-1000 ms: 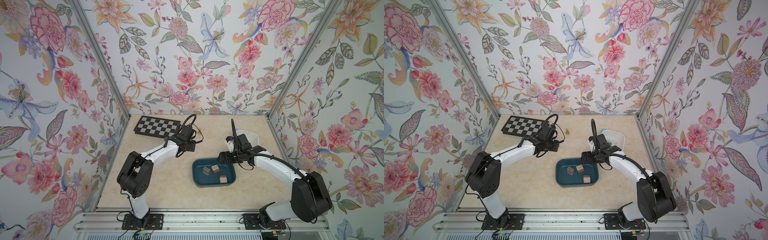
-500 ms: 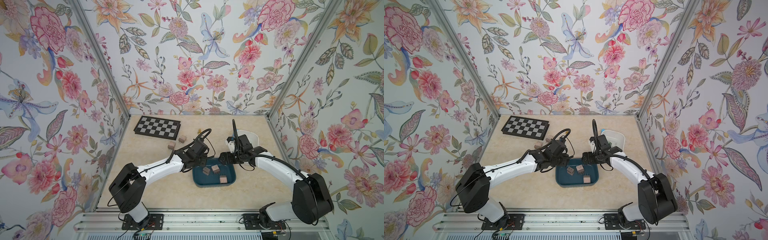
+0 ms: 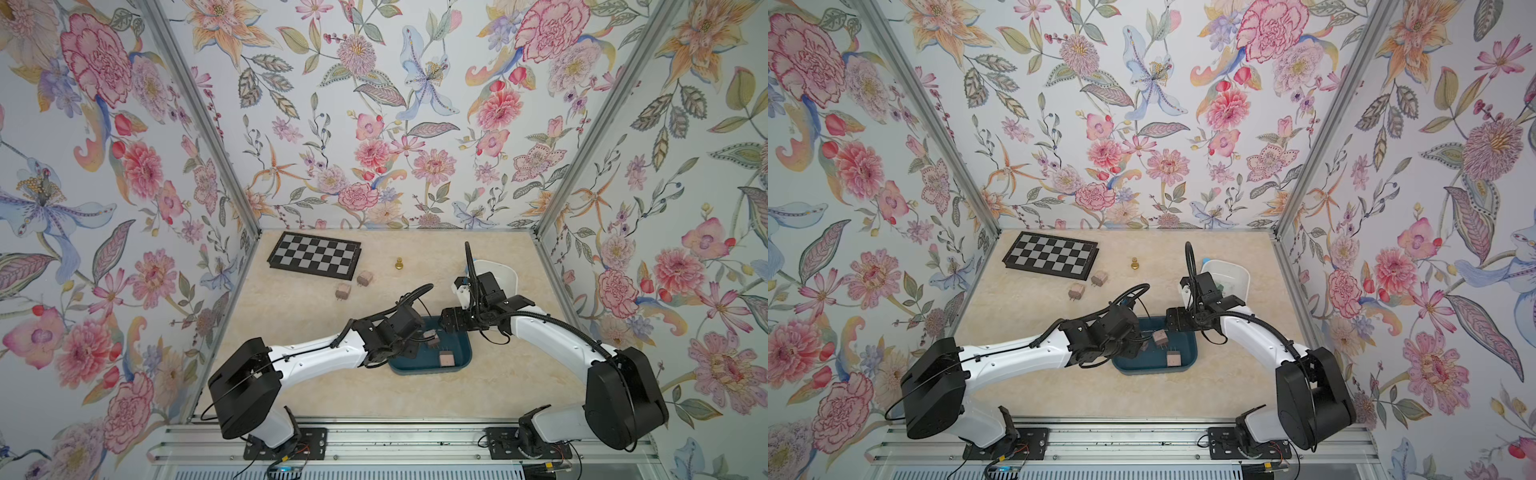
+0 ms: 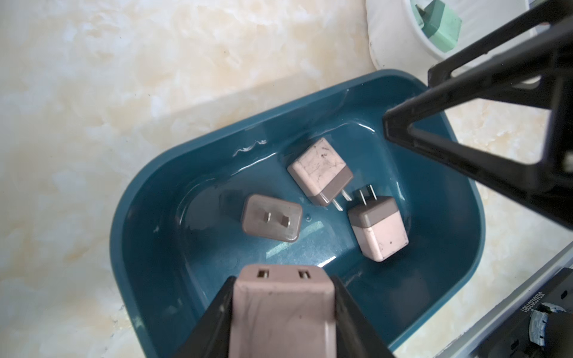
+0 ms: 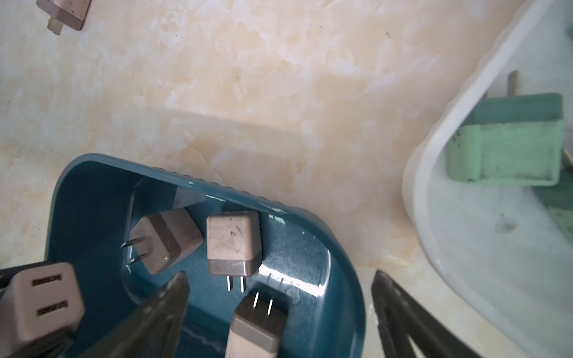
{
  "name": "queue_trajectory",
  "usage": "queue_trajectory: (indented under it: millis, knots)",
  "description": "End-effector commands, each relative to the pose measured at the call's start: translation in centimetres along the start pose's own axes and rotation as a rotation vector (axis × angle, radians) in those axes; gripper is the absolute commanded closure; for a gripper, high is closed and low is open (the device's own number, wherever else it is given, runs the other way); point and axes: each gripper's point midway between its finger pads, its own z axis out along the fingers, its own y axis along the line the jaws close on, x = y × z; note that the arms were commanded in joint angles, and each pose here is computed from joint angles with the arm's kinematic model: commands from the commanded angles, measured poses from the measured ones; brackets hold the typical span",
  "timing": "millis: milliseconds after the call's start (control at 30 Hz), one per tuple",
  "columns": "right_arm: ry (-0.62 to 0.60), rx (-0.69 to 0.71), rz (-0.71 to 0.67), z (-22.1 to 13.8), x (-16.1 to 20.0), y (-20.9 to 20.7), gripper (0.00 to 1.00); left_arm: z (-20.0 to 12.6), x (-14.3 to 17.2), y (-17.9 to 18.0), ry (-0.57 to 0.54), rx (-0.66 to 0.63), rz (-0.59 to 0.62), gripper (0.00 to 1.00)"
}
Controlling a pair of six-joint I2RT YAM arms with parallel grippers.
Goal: Place the plugs by color into the storage box
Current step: Place the plug in the storage box.
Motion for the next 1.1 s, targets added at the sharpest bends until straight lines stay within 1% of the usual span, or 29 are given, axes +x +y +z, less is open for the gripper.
queue_trajectory:
  millis: [0, 200, 333, 400, 567, 600, 633, 667, 733, 867, 933, 967, 1000, 1067]
  knots:
    - [-0.005, 0.014, -0.009, -0.2, 0.1, -0.4, 0.06, 1.6, 1.5, 0.8, 0.026, -0.057, 0.0, 0.58]
    - [-0.005, 0.019, -0.009, -0.2, 0.1, -0.6, 0.07, 3.6, 2.5, 0.8, 0.052, -0.079, 0.026, 0.58]
    - [-0.002, 0.018, -0.007, -0.1, 0.2, -0.6, 0.06, 5.4, 3.8, 1.5, 0.084, -0.113, 0.042, 0.57]
    - [-0.004, 0.018, -0.006, -0.1, 0.1, -0.6, 0.07, 5.8, 4.1, 2.0, 0.085, -0.137, 0.05, 0.57]
    - [-0.001, 0.022, -0.006, -0.1, 0.3, -0.8, 0.06, 5.6, 4.1, 2.3, 0.089, -0.149, 0.064, 0.48]
    - [0.0, 0.021, -0.006, -0.1, 0.2, -0.8, 0.06, 5.3, 4.0, 2.2, 0.084, -0.146, 0.064, 0.46]
    - [-0.001, 0.024, -0.006, -0.1, 0.2, -0.8, 0.06, 4.9, 3.7, 2.1, 0.075, -0.146, 0.064, 0.41]
    - [0.0, 0.023, -0.007, 0.0, 0.2, -0.8, 0.06, 4.4, 3.3, 2.1, 0.063, -0.15, 0.065, 0.37]
    - [-0.001, 0.024, -0.006, 0.0, 0.1, -0.8, 0.06, 3.0, 1.8, 2.2, 0.024, -0.171, 0.073, 0.32]
    - [-0.003, 0.02, -0.008, 0.0, -0.1, -0.7, 0.06, -0.7, -2.4, 2.7, -0.076, -0.225, 0.09, 0.26]
    - [-0.003, 0.018, -0.009, 0.0, -0.2, -0.6, 0.06, -1.8, -4.2, 3.3, -0.105, -0.239, 0.09, 0.24]
    - [-0.003, 0.016, -0.008, 0.0, -0.3, -0.6, 0.06, -3.4, -5.6, 3.5, -0.144, -0.229, 0.079, 0.22]
    - [-0.003, 0.015, -0.008, 0.0, -0.3, -0.6, 0.06, -3.8, -6.2, 4.1, -0.152, -0.237, 0.078, 0.21]
    - [-0.002, 0.011, -0.007, 0.0, -0.2, -0.5, 0.06, -4.5, -7.4, 6.9, -0.162, -0.289, 0.062, 0.21]
